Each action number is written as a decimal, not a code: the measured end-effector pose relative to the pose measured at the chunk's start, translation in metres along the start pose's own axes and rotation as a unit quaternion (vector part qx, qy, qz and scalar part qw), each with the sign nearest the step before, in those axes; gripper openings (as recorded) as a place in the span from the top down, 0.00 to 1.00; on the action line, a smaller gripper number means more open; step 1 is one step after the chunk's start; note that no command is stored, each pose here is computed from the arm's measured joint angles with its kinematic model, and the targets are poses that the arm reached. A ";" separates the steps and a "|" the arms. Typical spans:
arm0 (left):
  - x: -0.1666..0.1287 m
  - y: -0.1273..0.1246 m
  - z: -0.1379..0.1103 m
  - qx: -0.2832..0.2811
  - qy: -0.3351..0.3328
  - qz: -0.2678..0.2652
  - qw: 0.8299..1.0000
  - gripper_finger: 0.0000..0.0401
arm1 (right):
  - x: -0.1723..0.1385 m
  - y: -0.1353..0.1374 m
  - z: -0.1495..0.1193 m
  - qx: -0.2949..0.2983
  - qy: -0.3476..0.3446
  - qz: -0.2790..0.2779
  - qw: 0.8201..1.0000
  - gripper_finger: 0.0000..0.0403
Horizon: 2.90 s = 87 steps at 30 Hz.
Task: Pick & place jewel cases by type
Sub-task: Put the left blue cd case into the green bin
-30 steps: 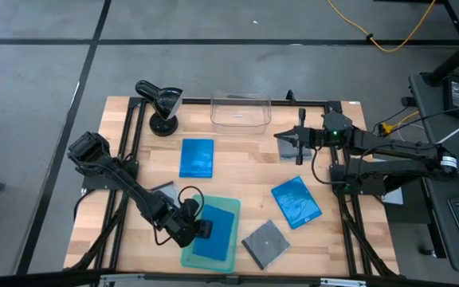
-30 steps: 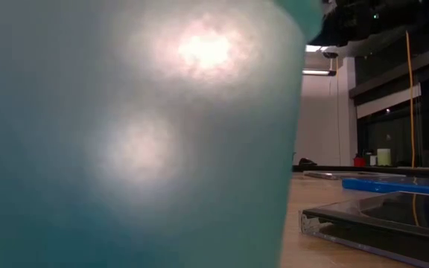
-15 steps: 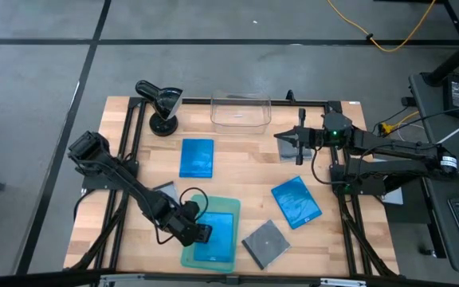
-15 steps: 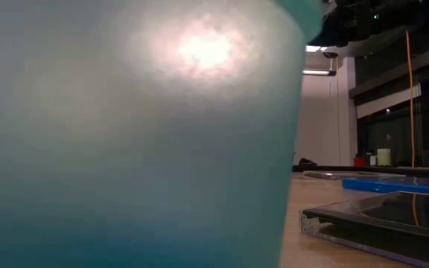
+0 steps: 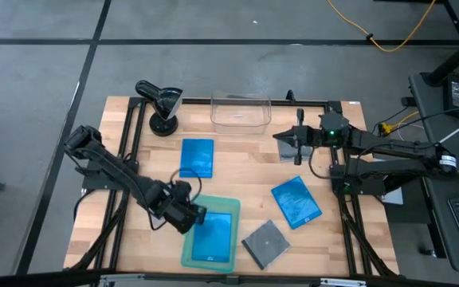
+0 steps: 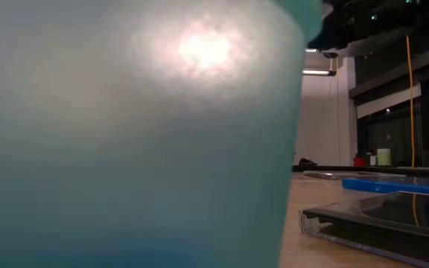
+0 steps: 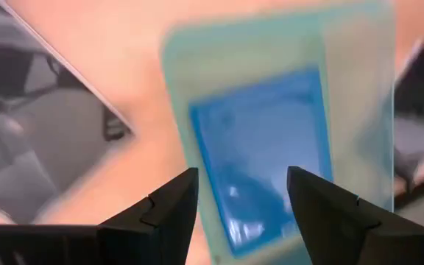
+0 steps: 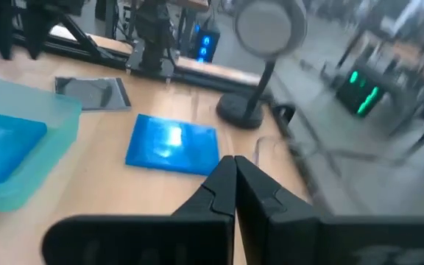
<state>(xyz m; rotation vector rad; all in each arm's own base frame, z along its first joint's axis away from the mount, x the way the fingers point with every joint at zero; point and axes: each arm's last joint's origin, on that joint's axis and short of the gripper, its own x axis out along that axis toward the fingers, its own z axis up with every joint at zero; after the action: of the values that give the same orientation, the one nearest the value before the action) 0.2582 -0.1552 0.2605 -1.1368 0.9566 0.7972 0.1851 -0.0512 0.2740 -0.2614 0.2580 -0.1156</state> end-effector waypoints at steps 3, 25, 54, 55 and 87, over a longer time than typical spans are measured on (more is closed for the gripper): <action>-0.012 0.008 0.014 -0.011 -0.047 0.011 0.999 0.50 | 0.010 0.001 -0.007 0.044 0.018 0.030 0.998 0.99; -0.045 0.068 0.120 -0.030 -0.167 0.179 0.969 0.50 | 0.040 -0.032 -0.034 0.007 0.016 0.063 0.998 0.99; 0.058 0.174 0.172 0.018 -0.136 0.094 0.986 0.99 | 0.054 -0.034 -0.048 0.058 0.058 0.037 0.996 0.99; 0.060 0.174 0.174 0.020 -0.135 0.097 0.986 1.00 | 0.056 -0.033 -0.050 0.059 0.062 0.039 0.996 0.99; 0.123 0.114 0.196 0.036 -0.101 -0.030 0.994 1.00 | 0.063 -0.016 -0.101 0.071 0.189 0.097 0.975 0.99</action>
<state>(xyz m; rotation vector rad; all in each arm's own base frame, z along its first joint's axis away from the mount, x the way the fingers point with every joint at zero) 0.2453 0.0677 0.1320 -0.9977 0.7738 0.8067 0.2176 -0.1002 0.1696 -0.0686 0.6502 0.0114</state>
